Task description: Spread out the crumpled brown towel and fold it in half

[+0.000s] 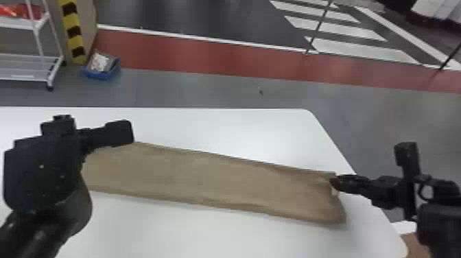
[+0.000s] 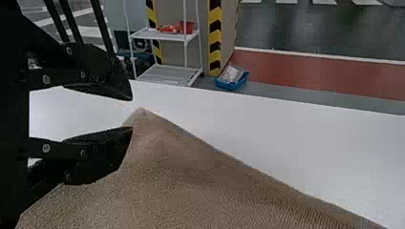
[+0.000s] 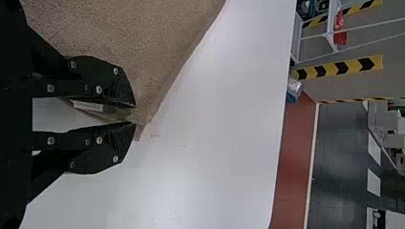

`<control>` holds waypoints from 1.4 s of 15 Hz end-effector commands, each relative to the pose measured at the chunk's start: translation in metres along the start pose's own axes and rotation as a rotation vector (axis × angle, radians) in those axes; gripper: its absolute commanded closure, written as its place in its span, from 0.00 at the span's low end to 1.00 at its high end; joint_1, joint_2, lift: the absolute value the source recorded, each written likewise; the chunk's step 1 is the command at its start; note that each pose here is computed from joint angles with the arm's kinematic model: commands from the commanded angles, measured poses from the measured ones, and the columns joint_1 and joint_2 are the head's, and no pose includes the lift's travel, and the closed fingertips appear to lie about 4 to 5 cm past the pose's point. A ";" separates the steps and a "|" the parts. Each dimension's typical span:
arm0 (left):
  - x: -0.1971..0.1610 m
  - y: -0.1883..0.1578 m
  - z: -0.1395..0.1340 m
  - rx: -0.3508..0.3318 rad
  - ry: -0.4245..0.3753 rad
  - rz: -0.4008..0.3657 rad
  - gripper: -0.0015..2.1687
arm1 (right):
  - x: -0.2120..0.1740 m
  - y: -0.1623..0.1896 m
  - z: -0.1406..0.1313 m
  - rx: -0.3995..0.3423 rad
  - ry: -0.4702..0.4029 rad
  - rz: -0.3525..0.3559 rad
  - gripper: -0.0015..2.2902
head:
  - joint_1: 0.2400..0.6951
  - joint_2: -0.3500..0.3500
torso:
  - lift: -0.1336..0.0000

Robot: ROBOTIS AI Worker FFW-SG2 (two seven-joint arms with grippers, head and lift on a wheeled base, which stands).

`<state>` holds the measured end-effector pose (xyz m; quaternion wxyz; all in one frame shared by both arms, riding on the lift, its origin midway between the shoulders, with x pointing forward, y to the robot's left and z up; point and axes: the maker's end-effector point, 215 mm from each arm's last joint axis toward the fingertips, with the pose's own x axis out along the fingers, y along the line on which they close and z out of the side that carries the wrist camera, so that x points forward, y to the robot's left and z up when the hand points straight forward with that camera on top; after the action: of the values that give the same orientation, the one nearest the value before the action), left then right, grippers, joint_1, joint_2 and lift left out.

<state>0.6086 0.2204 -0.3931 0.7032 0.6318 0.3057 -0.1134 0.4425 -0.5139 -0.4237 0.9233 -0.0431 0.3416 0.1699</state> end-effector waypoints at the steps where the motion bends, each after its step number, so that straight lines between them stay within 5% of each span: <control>1: -0.002 0.001 -0.002 -0.001 0.004 0.019 0.04 | -0.005 -0.004 0.000 0.001 -0.003 -0.007 0.03 | 1.00 0.08 | 0.07; 7: -0.011 0.016 -0.006 -0.052 -0.015 0.041 0.02 | -0.026 -0.009 0.001 0.022 -0.034 -0.014 0.03 | 1.00 0.06 | 0.07; 11: -0.017 0.021 -0.015 -0.163 -0.058 0.000 0.01 | -0.036 -0.013 -0.001 0.056 -0.057 -0.010 0.04 | 1.00 0.05 | 0.07; 21: -0.017 0.018 -0.036 -0.202 -0.043 -0.014 0.01 | -0.036 -0.012 0.000 0.060 -0.061 -0.008 0.04 | 1.00 0.07 | 0.07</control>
<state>0.5947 0.2534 -0.3695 0.7692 0.5523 0.3051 -0.1009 0.4206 -0.5361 -0.4018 0.9345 -0.0118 0.3195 0.1563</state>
